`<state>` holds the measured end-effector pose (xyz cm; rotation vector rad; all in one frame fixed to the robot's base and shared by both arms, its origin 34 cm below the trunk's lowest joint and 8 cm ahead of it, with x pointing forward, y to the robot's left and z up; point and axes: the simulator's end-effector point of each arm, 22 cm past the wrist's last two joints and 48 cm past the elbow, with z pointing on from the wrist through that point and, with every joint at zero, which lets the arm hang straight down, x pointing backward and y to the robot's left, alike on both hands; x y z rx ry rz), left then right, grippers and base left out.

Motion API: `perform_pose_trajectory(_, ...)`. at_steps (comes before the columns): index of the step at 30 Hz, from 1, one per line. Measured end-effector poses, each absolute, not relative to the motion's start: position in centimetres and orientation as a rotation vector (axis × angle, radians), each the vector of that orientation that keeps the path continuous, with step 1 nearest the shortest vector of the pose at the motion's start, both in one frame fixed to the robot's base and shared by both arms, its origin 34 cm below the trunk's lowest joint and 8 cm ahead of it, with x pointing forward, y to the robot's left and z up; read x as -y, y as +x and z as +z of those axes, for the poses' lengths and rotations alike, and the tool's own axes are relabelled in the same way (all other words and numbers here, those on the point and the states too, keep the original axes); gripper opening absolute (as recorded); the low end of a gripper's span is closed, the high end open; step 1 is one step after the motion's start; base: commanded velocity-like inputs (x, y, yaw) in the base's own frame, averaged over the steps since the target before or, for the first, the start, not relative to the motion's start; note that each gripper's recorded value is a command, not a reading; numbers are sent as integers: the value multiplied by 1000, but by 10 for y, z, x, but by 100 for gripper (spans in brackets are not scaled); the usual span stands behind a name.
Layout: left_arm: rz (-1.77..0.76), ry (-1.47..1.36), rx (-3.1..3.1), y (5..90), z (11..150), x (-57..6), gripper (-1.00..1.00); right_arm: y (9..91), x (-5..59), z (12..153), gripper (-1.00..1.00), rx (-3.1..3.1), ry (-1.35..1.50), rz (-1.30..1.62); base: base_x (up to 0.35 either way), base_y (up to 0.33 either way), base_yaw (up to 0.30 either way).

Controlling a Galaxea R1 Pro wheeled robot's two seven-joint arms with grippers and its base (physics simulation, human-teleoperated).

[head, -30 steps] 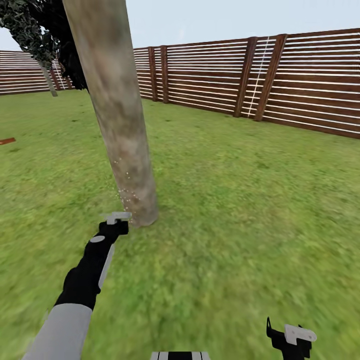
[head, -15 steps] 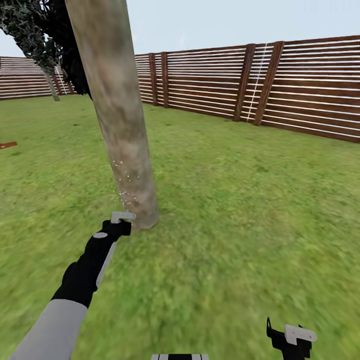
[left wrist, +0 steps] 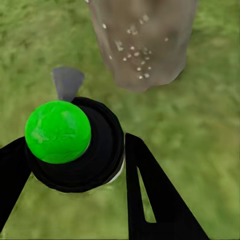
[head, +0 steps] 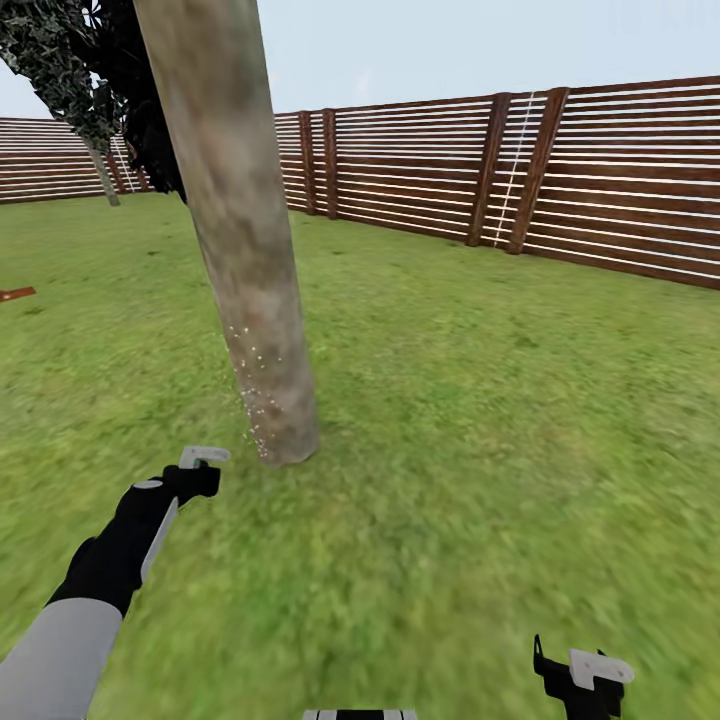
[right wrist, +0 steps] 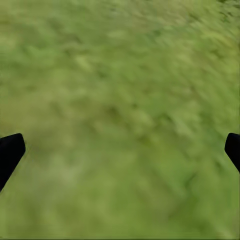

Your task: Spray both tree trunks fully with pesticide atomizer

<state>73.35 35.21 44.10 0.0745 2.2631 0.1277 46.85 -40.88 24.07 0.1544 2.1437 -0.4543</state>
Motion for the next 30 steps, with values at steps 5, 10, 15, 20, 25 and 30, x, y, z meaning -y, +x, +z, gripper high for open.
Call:
perform_pose_trajectory(5, 161, 57, -2258, 733, 443, -357, -100, 469, 409, 241, 100, -2144, 154, -454, 257, 219, 0)
perform_pose_trajectory(10, 173, 16, -2255, 732, 439, -345, -100, 468, 409, 241, 100, -2144, 155, -454, 22, -11, 51)
perform_pose_trajectory(15, 136, 19, -2256, 733, 436, -319, -100, 469, 408, 241, 100, -2144, 155, -453, -97, -244, 229)
perform_pose_trajectory(20, 140, 22, -2256, 733, 436, -319, -100, 469, 408, 240, 100, -2144, 156, -453, -48, -265, 31)
perform_pose_trajectory(25, 172, 5, -2254, 733, 437, -326, -100, 469, 408, 241, 100, -2144, 154, -454, -2, -272, 1)
perform_pose_trajectory(30, 236, -44, -2280, 725, 425, -340, -100, 468, 409, 241, 100, -2144, 155, -454, 20, -272, 2)
